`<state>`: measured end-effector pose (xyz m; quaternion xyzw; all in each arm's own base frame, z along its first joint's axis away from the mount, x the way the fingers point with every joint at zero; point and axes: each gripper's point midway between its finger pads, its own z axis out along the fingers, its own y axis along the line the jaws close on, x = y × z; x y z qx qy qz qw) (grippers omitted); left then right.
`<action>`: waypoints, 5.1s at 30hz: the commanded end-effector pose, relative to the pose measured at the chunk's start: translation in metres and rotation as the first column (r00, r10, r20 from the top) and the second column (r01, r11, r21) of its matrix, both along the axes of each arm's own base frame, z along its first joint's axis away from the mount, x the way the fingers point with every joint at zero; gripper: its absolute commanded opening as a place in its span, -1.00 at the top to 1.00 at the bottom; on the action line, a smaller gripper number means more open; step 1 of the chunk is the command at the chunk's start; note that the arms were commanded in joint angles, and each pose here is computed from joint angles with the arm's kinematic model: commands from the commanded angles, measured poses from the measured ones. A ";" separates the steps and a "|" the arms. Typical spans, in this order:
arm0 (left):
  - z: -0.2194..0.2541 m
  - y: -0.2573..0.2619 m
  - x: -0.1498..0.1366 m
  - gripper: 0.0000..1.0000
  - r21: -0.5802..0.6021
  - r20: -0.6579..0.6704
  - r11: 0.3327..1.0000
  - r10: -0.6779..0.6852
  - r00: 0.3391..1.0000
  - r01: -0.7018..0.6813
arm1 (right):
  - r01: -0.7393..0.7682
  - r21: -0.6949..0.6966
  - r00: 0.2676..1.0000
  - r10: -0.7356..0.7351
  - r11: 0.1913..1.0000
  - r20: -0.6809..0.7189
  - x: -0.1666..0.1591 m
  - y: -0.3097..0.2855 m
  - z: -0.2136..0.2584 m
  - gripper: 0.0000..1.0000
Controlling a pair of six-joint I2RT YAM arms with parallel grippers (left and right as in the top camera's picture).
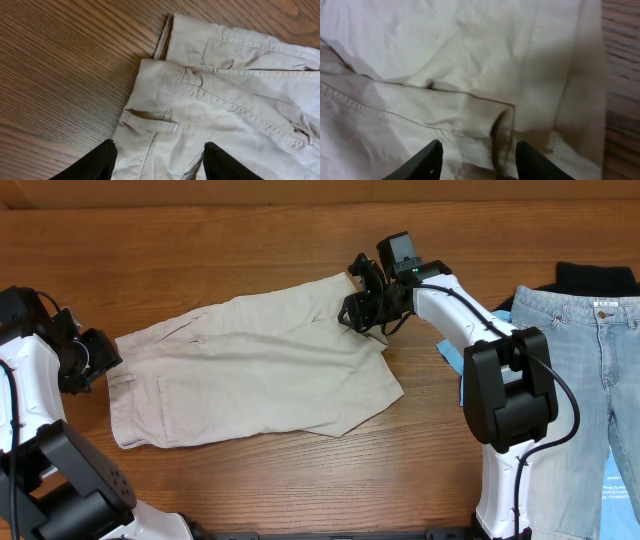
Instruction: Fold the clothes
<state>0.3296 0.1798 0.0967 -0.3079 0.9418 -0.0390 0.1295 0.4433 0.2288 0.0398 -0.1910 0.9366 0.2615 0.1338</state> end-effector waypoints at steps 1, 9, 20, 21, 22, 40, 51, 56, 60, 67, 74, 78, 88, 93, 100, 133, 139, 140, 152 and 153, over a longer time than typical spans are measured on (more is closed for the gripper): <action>0.000 -0.002 0.000 -0.18 0.006 -0.001 1.000 -0.006 1.000 0.006 | -0.060 0.032 0.998 0.061 0.998 -0.022 -0.009 0.021 -0.010 -0.01; -0.001 -0.003 -0.001 -0.19 0.000 -0.004 1.000 -0.007 1.000 0.007 | -0.052 0.006 0.999 0.052 0.999 -0.011 -0.007 0.022 -0.014 0.28; 0.000 -0.005 0.003 -0.22 -0.012 0.011 1.000 -0.012 1.000 0.012 | 0.063 0.038 0.998 -0.064 0.997 0.028 0.019 -0.004 0.036 0.92; 0.000 -0.005 0.003 -0.23 -0.012 0.011 1.000 -0.013 1.000 0.013 | 0.085 0.048 0.996 -0.087 0.995 0.031 0.021 -0.007 0.048 0.92; 0.000 -0.005 0.002 -0.24 -0.012 0.011 1.000 -0.013 1.000 0.013 | 0.104 0.056 0.994 -0.106 0.993 0.034 0.022 -0.010 0.058 0.92; 0.004 -0.002 0.014 -0.93 0.022 0.054 0.999 -0.049 0.997 0.048 | 0.164 0.117 0.968 -0.183 0.980 0.172 0.029 -0.020 0.138 0.90; -0.022 0.001 0.030 -0.57 0.047 0.064 0.972 -0.232 0.971 0.229 | 0.169 0.097 0.975 -0.181 0.981 0.129 0.021 -0.022 0.131 0.89; -0.049 -0.017 0.042 -0.54 -0.064 0.113 0.950 -0.298 0.948 0.306 | 0.169 0.092 0.976 -0.180 0.981 0.121 0.019 -0.022 0.130 0.88; -0.058 -0.024 0.055 -0.57 -0.102 0.178 0.936 -0.315 0.932 0.336 | 0.171 0.086 0.978 -0.180 0.981 0.109 0.016 -0.023 0.128 0.87; -0.056 -0.024 0.065 0.09 -0.081 0.228 0.925 -0.345 0.911 0.371 | 0.198 0.043 0.972 -0.202 0.979 0.119 0.019 -0.031 0.124 0.87; -0.059 -0.023 0.060 0.67 -0.089 0.201 0.928 -0.340 0.919 0.363 | 0.205 0.036 0.969 -0.208 0.978 0.135 0.022 -0.033 0.124 0.88; -0.062 -0.016 0.056 -0.31 -0.060 0.164 0.935 -0.336 0.927 0.349 | 0.205 0.036 0.969 -0.208 0.978 0.134 0.022 -0.033 0.124 0.88; -0.081 -0.021 0.054 0.92 -0.137 0.143 0.945 -0.278 0.950 0.297 | 0.205 0.036 0.969 -0.208 0.978 0.134 0.022 -0.033 0.124 0.89; -0.061 -0.002 0.051 0.92 -0.175 0.124 0.967 -0.166 0.978 0.186 | 0.218 0.047 0.956 -0.223 0.975 0.189 0.034 -0.035 0.132 0.92; -0.019 0.031 0.053 0.92 -0.184 0.158 0.977 -0.080 0.984 0.109 | 0.258 0.105 0.933 -0.276 0.961 0.232 0.051 -0.034 0.145 0.92; 0.018 -0.002 0.068 -0.50 -0.218 0.170 0.954 -0.171 0.971 0.206 | 0.316 -0.028 0.942 -0.310 0.948 0.131 0.030 -0.084 0.124 -0.45; 0.024 -0.033 0.053 -0.07 -0.295 0.108 0.920 -0.238 0.965 0.260 | 0.258 -0.180 0.948 -0.285 0.949 -0.142 -0.034 -0.093 0.074 -0.80; 0.019 -0.039 0.049 -0.07 -0.302 0.079 0.917 -0.250 0.965 0.262 | 0.238 -0.192 0.950 -0.269 0.952 -0.159 -0.039 -0.093 0.065 -0.85; -0.056 -0.117 -0.005 0.88 -0.457 -0.145 0.857 -0.337 0.930 0.239 | 0.063 -0.062 0.925 -0.082 0.996 -0.372 -0.090 -0.068 0.002 0.41; -0.062 -0.117 -0.008 0.92 -0.449 -0.160 0.862 -0.335 0.928 0.234 | 0.066 -0.067 0.921 -0.086 0.996 -0.380 -0.092 -0.068 0.001 0.39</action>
